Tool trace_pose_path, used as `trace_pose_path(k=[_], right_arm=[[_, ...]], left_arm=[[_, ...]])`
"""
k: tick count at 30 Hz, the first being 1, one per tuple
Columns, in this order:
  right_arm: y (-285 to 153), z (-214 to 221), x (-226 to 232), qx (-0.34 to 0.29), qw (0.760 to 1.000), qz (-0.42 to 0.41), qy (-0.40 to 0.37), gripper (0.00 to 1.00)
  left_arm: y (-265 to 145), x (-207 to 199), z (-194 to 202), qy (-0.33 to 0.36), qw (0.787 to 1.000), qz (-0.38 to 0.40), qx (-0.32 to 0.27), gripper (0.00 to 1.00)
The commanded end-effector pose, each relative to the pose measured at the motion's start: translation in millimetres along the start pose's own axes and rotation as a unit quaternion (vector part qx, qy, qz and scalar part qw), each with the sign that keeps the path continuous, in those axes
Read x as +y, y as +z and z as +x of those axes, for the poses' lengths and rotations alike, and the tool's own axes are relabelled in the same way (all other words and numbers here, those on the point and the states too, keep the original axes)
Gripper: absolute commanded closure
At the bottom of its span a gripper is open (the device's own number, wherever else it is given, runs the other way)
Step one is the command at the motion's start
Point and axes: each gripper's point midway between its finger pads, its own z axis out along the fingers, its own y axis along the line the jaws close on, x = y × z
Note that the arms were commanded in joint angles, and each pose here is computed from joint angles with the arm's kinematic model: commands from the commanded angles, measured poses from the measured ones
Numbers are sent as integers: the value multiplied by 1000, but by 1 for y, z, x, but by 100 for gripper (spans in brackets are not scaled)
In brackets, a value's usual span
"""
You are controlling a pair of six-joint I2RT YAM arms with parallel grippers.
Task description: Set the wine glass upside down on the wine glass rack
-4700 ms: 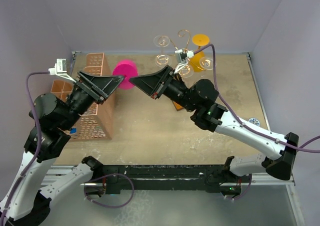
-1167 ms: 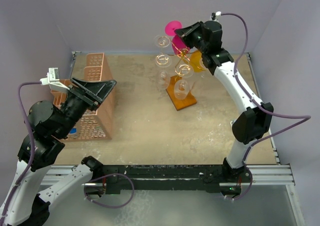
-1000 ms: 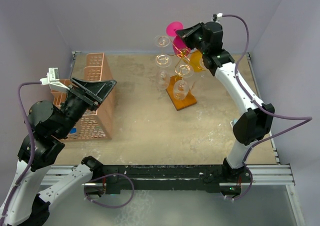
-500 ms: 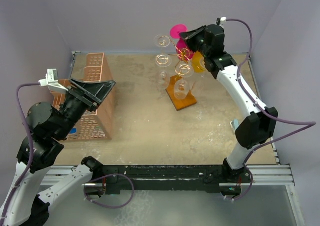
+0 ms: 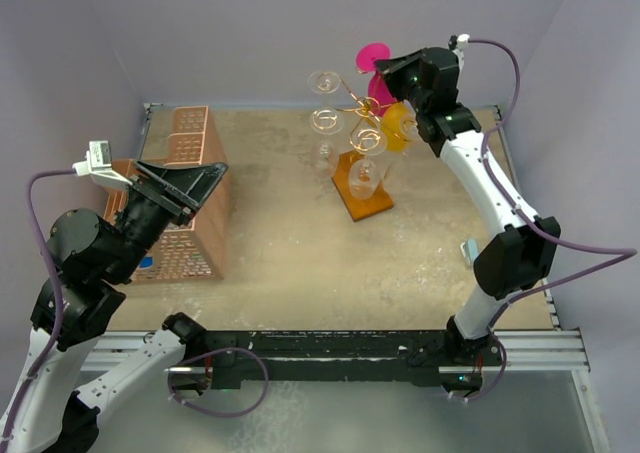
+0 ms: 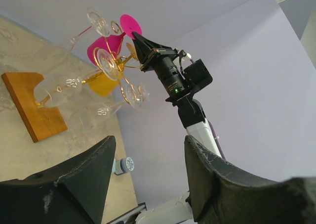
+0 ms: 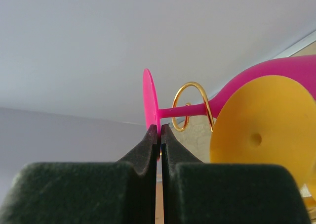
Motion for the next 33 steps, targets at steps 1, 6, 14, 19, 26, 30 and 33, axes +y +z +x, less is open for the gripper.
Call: trace_pose_path(k=[1,6,14,19,26,30,33], right_arm=[[-5,-26,38,-41,998,-57,-5,98],[4,-24,41,-33,997,-63,-24,96],[16,-12,40,-10,995,-77,-58,91],[14,-9,48,-3,991,-99,-91,91],[0,-13,53,-11,986,-117,-119,79],[-2,-10,54,-6,984,-126,-128,77],[-2,-11,54,-7,983,-127,-133,73]], left_arm=[[-3,-8,-6,-7,1000,12,-12,45],[-2,-7,-6,-6,1000,10,-11,45],[-2,-7,-6,-5,1000,9,-12,45],[-1,-7,-6,-3,1000,9,-13,45],[2,-5,-5,-2,1000,5,-11,45],[3,-6,-5,-3,1000,8,-10,45],[3,-6,-5,-2,1000,8,-10,45]])
